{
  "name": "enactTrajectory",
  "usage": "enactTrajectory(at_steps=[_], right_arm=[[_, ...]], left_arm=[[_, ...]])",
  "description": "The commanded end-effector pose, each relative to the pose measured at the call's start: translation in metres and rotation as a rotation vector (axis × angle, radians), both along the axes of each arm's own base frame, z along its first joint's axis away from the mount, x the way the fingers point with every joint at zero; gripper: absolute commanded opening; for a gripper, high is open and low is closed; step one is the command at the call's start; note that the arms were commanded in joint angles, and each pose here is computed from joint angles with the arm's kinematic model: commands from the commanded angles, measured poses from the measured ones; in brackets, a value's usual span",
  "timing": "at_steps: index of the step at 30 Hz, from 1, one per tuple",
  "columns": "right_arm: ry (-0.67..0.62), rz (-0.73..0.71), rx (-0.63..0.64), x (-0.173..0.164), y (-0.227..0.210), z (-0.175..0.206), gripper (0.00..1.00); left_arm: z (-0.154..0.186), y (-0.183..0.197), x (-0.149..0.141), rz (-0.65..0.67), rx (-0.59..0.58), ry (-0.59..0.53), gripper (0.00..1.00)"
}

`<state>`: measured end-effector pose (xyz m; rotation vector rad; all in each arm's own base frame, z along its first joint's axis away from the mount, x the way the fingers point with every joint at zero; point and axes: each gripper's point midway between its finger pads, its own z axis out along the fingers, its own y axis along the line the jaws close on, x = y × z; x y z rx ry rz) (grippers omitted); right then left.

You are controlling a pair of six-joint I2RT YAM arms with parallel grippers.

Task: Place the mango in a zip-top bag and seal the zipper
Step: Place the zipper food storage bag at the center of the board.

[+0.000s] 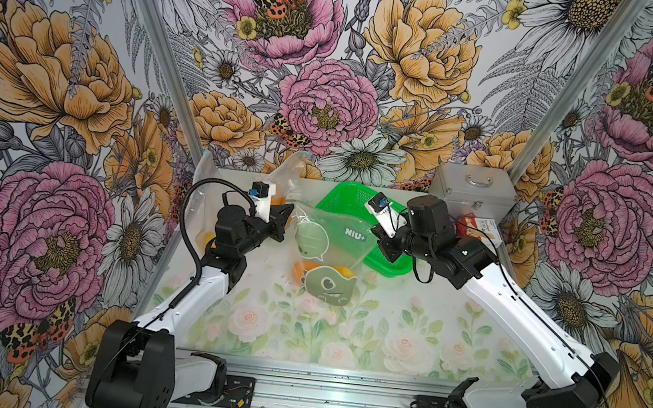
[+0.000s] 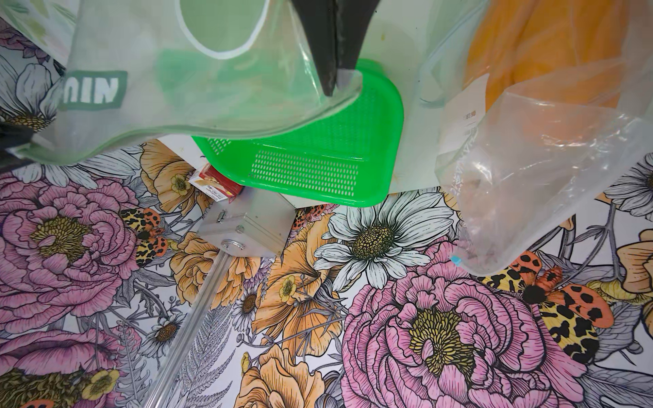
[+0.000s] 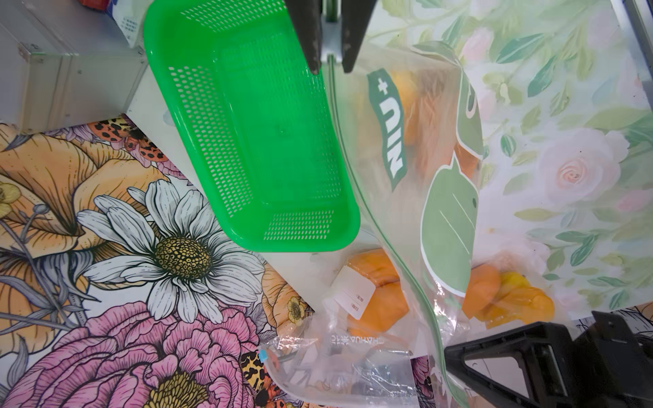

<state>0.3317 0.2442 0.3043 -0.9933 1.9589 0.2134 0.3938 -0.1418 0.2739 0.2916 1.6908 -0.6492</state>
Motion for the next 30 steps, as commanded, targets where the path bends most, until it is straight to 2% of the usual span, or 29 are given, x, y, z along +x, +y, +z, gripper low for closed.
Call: enactTrajectory(at_steps=[1,10,13,15,17,19,23,26,28,29,30], right_arm=[[-0.045,-0.065,0.014,0.02,-0.007,0.008,0.0],[-0.016,-0.148,-0.024,0.046,-0.029,-0.011,0.0],[-0.002,-0.142,-0.016,0.045,-0.028,-0.014,0.0],[0.002,-0.131,-0.001,0.043,-0.027,-0.012,0.11],[0.004,-0.118,0.019,0.039,-0.025,-0.008,0.33],[-0.001,-0.105,0.037,0.034,-0.024,-0.002,0.44],[-0.02,-0.121,0.075,0.025,-0.03,0.012,0.63],[-0.037,-0.173,0.112,0.021,-0.039,0.025,0.78],[-0.045,-0.211,0.143,0.017,-0.045,0.033,0.88],[-0.046,-0.229,0.164,0.015,-0.048,0.037,0.99],[-0.047,-0.242,0.18,0.012,-0.051,0.04,0.99]], left_arm=[[0.024,-0.008,0.011,-0.017,-0.005,-0.082,0.0],[0.012,-0.028,0.028,-0.076,-0.014,-0.047,0.0],[0.009,-0.034,0.028,-0.099,-0.023,-0.04,0.13],[0.012,-0.035,0.026,-0.107,-0.034,-0.046,0.29],[0.02,-0.035,0.023,-0.106,-0.042,-0.063,0.49],[0.027,-0.032,0.019,-0.094,-0.046,-0.08,0.56],[0.042,-0.017,0.003,-0.025,-0.056,-0.119,0.83],[0.043,0.0,-0.012,0.059,-0.064,-0.118,0.97],[0.041,0.015,-0.023,0.131,-0.065,-0.102,0.99],[0.037,0.023,-0.029,0.172,-0.063,-0.092,0.99],[0.036,0.03,-0.035,0.207,-0.069,-0.085,0.99]])
